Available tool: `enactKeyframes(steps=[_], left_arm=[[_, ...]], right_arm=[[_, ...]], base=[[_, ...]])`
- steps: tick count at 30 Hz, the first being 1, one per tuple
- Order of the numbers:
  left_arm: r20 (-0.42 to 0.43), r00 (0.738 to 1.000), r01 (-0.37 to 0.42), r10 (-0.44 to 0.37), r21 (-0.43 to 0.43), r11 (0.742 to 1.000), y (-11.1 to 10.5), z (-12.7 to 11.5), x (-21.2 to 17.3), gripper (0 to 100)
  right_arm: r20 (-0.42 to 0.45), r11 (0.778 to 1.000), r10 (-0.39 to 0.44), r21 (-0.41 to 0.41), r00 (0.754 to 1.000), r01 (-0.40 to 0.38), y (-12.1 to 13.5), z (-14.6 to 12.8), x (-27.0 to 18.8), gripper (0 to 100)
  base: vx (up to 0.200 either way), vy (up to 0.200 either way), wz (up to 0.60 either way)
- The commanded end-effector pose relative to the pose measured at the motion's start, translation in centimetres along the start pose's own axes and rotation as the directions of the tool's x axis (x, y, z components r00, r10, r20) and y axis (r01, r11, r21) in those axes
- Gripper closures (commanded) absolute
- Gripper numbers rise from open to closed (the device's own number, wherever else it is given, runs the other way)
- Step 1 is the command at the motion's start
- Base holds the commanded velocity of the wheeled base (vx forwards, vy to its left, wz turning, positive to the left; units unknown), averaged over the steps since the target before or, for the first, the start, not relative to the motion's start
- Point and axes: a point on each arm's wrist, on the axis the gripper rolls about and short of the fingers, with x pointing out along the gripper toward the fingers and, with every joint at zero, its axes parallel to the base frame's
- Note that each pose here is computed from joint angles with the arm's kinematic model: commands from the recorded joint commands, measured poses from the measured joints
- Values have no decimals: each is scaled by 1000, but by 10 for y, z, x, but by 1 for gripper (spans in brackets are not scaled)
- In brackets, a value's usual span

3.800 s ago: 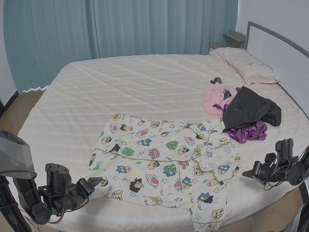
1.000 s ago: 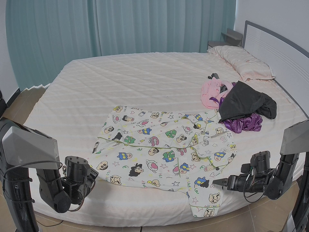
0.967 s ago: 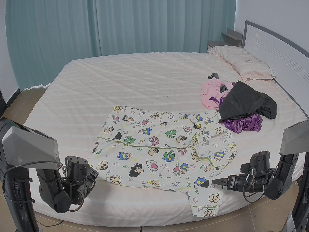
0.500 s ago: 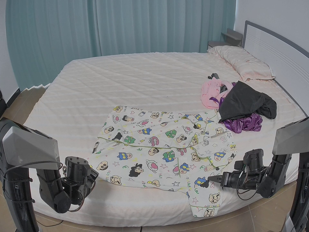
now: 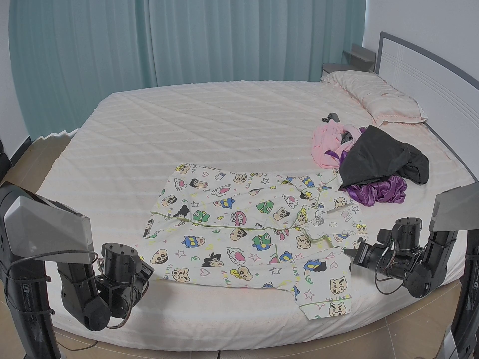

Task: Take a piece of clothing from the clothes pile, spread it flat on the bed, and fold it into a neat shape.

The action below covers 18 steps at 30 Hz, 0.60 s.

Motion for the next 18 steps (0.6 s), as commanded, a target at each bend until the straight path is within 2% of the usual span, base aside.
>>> enactKeyframes(steps=[1, 7, 8, 9, 12, 18], left_arm=[[-12, 1000, 1, 0, 11, 1000, 0, -4, -1, 100], [-14, 1000, 1, -1, 14, 1000, 0, -5, -1, 100], [-15, 1000, 3, -3, 13, 1000, 0, -5, -1, 100], [-15, 1000, 3, -3, 13, 1000, 0, -5, -1, 100], [-17, 1000, 5, -4, 15, 1000, -1, -6, -2, 100], [-16, 1000, 4, -3, 14, 1000, 0, -5, -1, 100]], right_arm=[[38, 1000, 8, 3, 999, -8, -2, 7, 3, 100], [45, 1000, 11, 1, 999, -11, -6, 4, 9, 100], [72, 1000, 24, -7, 997, -24, -8, 5, 14, 100], [72, 1000, 24, -7, 997, -24, -8, 5, 14, 0], [112, 1000, 26, -7, 993, -25, -17, 6, 17, 0], [74, 1000, 2, 5, 997, -2, -18, -3, 5, 0]], base=[[0, 0, 0], [0, 0, 0], [0, 0, 0], [0, 0, 0], [0, 0, 0], [0, 0, 0]])
